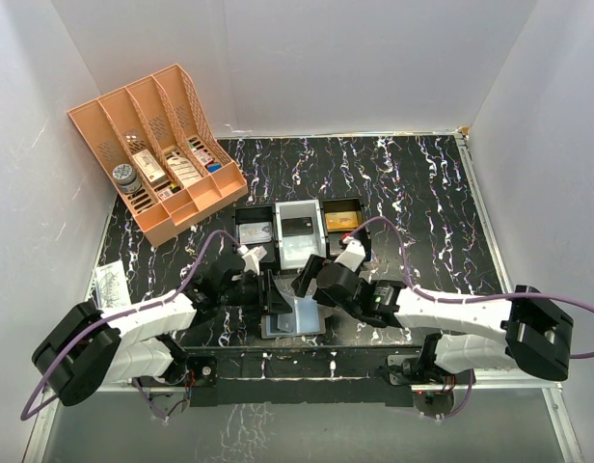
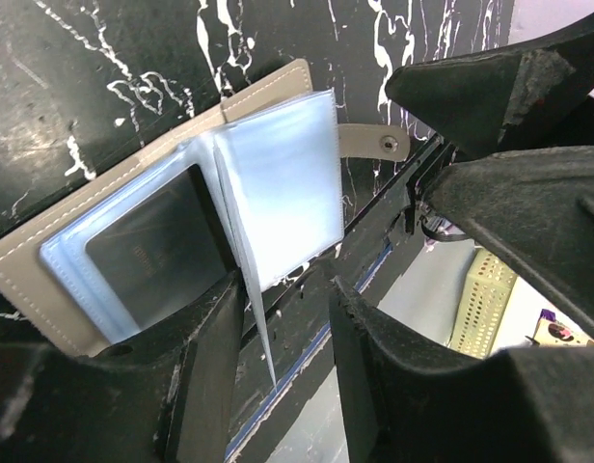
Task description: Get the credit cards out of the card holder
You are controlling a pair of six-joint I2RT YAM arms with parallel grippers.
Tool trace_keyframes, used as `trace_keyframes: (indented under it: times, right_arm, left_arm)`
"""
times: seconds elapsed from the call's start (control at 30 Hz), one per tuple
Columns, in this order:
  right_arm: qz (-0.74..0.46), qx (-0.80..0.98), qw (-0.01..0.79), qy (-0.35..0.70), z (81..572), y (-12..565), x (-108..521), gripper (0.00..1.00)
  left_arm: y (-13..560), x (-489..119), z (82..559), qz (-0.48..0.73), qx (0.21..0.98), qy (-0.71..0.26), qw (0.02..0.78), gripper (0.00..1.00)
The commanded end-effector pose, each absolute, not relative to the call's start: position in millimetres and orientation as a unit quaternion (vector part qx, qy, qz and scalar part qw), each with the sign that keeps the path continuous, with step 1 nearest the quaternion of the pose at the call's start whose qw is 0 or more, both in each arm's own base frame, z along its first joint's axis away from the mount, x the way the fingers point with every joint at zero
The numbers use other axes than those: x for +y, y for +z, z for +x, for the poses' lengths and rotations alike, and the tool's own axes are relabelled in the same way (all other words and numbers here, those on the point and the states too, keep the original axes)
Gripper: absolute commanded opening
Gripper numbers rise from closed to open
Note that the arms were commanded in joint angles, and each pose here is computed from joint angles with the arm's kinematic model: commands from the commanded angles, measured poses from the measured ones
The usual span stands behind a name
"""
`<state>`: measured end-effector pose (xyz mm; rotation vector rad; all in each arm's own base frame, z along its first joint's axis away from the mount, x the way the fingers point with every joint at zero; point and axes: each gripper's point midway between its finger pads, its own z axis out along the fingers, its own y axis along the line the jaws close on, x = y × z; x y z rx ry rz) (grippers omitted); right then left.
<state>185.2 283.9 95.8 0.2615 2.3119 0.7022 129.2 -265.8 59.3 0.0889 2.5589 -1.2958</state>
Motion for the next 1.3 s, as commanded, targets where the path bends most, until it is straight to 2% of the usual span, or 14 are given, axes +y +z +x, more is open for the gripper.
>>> trace_keyframes:
  times: [0.0,0.3,0.5,0.67,0.9,1.03,1.27]
  right_arm:
    - [0.137,0.871,0.377,0.283,194.8,106.8,275.1,0.90]
    - [0.167,0.860,0.384,0.291,193.4,105.7,261.2,0.90]
    - [0.181,0.852,0.388,0.301,190.4,106.5,250.6,0.89]
    - [0.177,0.834,0.393,0.344,186.9,114.5,252.5,0.82]
    - [0.162,0.809,0.402,0.397,182.0,132.8,256.3,0.67]
    - [0.130,0.809,0.400,0.410,175.3,125.1,260.0,0.60]
    - [0.087,0.818,0.379,0.424,171.3,133.5,286.0,0.55]
  left_arm:
    - [73.5,-281.7,131.7,0.047,0.876,-0.461,0.135,0.40]
    - [70.8,-320.5,117.8,0.077,0.878,-0.455,0.125,0.47]
    - [71.7,-301.1,120.6,0.063,0.891,-0.418,0.164,0.54]
    - [77.1,-279.8,120.4,0.048,0.896,-0.398,0.190,0.60]
    - [72.9,-264.0,121.9,0.018,0.903,-0.378,0.204,0.62]
    - [72.0,-258.5,123.3,0.007,0.905,-0.370,0.210,0.63]
    - [77.5,-249.6,130.4,0.001,0.909,-0.346,0.231,0.66]
